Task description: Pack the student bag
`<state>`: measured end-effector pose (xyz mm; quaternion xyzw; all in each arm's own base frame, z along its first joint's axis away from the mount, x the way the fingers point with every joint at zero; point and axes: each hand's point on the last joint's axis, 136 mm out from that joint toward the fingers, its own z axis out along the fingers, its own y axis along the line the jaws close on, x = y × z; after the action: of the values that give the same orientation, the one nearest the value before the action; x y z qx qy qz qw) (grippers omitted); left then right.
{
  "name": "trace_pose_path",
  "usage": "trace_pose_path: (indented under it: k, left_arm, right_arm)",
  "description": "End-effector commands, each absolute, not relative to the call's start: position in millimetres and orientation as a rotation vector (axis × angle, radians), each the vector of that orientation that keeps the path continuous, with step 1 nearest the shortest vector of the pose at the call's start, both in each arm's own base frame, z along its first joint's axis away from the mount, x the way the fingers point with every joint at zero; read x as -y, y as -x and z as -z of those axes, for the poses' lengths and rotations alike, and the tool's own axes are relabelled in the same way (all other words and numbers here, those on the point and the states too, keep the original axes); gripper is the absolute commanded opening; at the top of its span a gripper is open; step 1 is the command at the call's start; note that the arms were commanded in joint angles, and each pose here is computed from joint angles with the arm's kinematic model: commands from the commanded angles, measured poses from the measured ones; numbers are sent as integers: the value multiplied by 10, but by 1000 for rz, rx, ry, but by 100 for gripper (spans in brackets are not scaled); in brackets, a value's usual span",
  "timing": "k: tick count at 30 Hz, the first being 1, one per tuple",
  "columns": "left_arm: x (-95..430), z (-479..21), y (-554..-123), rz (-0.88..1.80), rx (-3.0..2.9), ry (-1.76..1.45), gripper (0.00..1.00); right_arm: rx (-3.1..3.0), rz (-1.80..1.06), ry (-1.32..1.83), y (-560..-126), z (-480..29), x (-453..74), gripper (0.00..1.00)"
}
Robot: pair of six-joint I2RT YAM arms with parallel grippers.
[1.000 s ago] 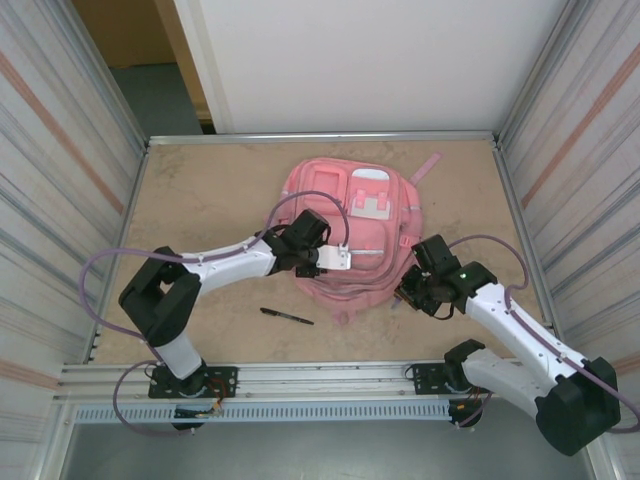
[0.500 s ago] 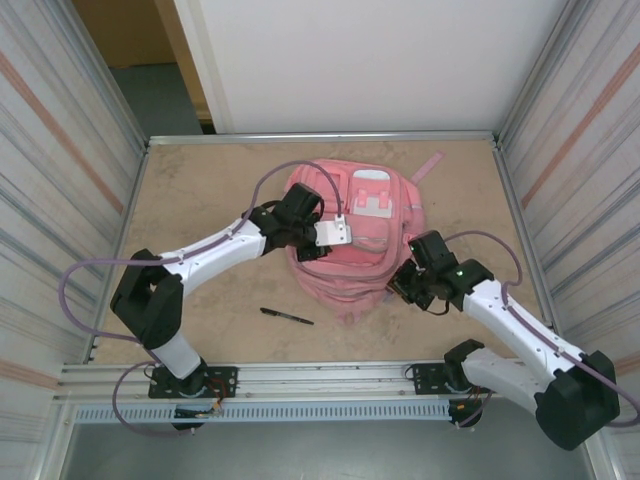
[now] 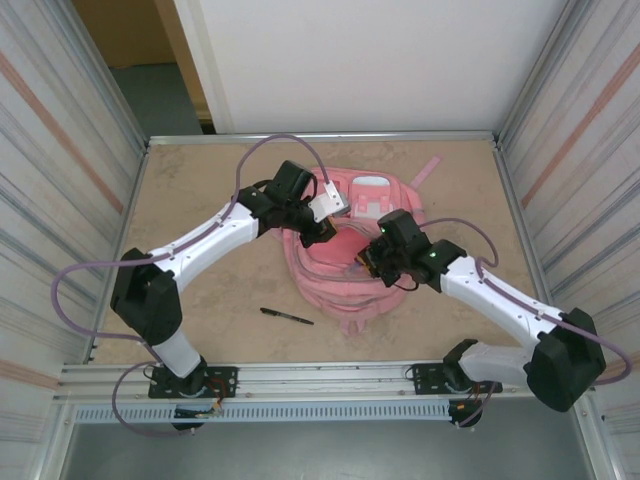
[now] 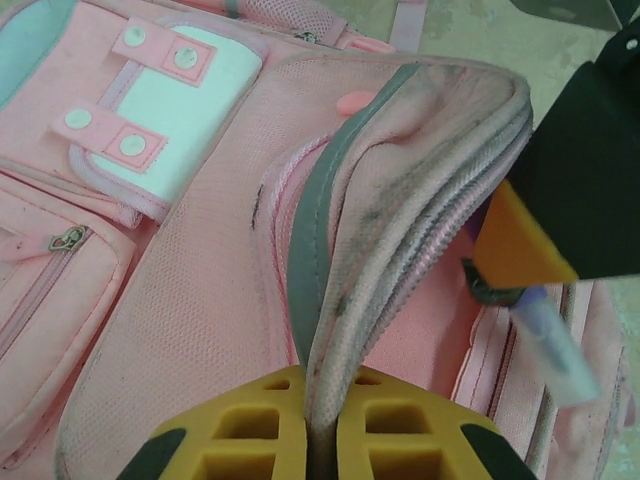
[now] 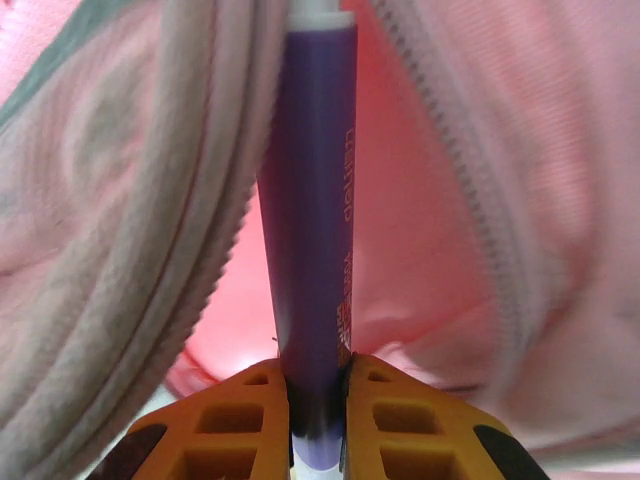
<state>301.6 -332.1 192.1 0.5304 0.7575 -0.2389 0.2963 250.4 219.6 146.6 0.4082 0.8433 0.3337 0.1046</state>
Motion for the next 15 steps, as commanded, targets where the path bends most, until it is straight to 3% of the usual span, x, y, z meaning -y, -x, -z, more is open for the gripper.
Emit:
trace_pose_path:
  k: [1, 9, 13, 15]
  left_arm:
    - [3512, -2202, -3034, 758, -1970, -1336, 0]
    - [3576, -2267, -2972, 843, -1942, -1304, 0]
    - [3572, -2238, -2971, 847, -1949, -1305, 0]
    - [3543, -2211, -2983, 830, -1959, -1303, 0]
  right_arm:
    - [-2288, -1058, -1372, -2692, -1682, -2213, 2]
    - [-2115, -1012, -1607, -2900, -1552, -2177, 5]
    - [-2125, -1016, -1599, -2957, -1618, -2274, 33]
    - [-2143, -989, -1561, -2932, -1669, -2279, 40]
